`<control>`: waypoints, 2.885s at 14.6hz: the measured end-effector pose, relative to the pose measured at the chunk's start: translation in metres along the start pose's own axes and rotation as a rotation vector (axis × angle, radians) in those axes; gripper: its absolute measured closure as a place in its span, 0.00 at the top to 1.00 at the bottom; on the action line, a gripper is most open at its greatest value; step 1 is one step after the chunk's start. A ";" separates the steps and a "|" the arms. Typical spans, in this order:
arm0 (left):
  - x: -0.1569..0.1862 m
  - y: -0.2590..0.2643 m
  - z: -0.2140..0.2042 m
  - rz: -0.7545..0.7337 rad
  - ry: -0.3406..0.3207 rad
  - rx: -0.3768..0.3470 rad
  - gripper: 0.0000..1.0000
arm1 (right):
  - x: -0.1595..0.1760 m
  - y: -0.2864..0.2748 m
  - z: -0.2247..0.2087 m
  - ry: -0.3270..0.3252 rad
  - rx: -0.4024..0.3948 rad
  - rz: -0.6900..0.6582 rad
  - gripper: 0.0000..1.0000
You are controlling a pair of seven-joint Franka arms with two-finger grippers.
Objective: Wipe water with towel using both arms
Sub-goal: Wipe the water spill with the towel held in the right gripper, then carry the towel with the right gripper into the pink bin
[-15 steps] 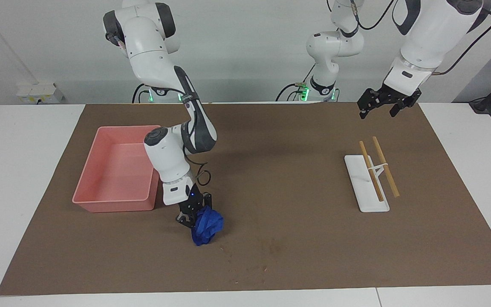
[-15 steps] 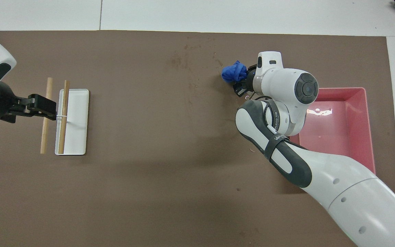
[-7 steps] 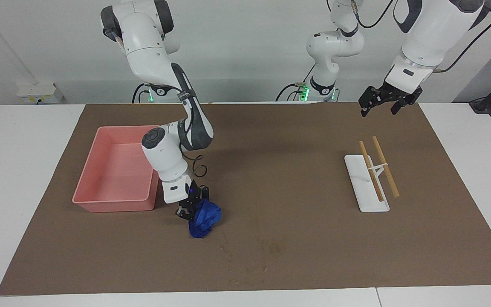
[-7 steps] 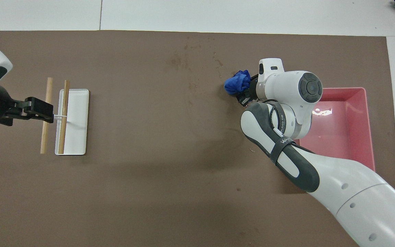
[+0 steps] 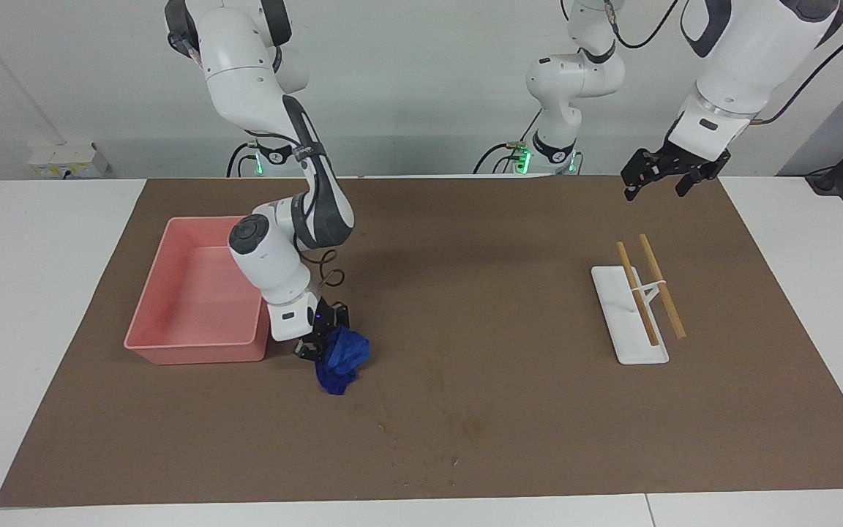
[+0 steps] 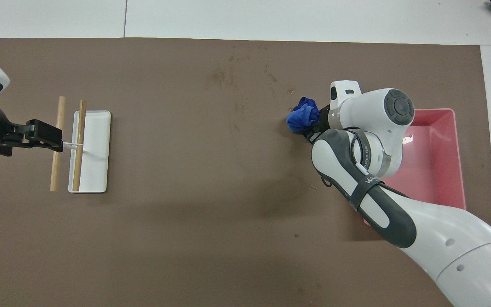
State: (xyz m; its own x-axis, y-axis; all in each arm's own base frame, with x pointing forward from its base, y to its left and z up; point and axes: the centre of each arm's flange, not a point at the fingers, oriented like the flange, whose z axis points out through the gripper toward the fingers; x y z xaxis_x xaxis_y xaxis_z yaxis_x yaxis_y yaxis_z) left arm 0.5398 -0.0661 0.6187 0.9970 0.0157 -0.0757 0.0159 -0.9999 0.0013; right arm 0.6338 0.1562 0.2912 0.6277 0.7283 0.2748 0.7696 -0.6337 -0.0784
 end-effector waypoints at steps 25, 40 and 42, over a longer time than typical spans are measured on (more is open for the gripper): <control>0.000 0.000 0.000 0.000 0.001 0.000 1.00 | 0.017 -0.081 0.014 0.085 -0.031 0.174 0.22; 0.000 0.000 0.000 0.000 0.001 0.000 1.00 | 0.011 -0.010 -0.145 0.132 0.013 0.319 0.22; 0.000 0.000 0.000 0.000 0.001 0.000 1.00 | -0.012 -0.007 -0.193 0.078 0.021 0.378 0.22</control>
State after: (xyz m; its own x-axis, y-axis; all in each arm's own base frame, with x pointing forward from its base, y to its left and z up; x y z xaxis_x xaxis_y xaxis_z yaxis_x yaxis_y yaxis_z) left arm 0.5398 -0.0660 0.6189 0.9971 0.0157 -0.0746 0.0159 -0.9999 0.0014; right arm 0.5989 0.1016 0.4737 0.8575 0.4217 0.2946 0.4881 -0.8478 -0.2074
